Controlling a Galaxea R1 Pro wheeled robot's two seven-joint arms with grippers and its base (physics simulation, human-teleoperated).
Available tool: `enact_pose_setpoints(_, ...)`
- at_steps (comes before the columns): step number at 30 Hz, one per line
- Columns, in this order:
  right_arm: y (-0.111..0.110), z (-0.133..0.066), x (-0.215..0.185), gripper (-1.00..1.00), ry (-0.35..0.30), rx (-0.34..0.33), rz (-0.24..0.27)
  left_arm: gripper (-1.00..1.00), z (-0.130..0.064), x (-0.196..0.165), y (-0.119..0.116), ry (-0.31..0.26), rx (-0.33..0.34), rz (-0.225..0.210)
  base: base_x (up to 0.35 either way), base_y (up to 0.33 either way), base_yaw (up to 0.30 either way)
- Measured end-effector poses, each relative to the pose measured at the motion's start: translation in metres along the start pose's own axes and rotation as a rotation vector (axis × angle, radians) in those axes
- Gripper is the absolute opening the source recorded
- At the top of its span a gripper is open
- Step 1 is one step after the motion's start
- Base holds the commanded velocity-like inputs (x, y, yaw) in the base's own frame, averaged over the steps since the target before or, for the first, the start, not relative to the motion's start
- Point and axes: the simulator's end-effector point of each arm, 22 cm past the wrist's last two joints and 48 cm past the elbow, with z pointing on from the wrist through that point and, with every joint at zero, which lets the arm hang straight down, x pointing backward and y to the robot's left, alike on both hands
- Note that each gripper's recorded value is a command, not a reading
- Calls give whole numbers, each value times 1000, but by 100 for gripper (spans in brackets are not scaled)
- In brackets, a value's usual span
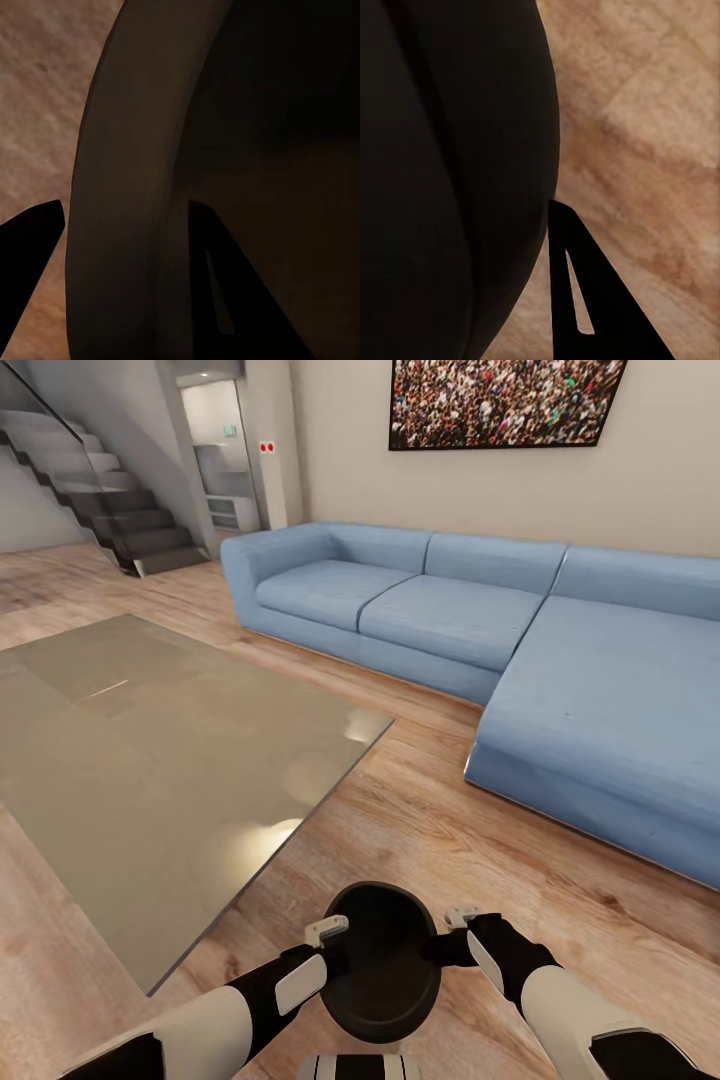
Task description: Place each of the two pumpkins and all three candles from the living room inside a cabinet in the living room (use any cabinet), then make sure every cabinet is closed, and position the cauldron so it is next to a table in the living room.
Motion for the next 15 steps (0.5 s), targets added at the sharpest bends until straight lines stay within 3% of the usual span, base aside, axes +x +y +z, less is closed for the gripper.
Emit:
enact_pose_setpoints(8,0,0,0,-100,0,0,-1,-100,0,0,0,0,0,0,0,0,0)
enact_pose_setpoints(9,0,0,0,-100,0,0,-1,100,0,0,0,0,0,0,0,0,0)
enact_pose_setpoints(10,2,0,-1,100,-2,-1,-7,100,1,0,5,0,-12,2,0,0,0)
enact_pose_setpoints(15,3,0,0,100,1,-8,2,100,1,-2,6,0,-14,3,0,0,0)
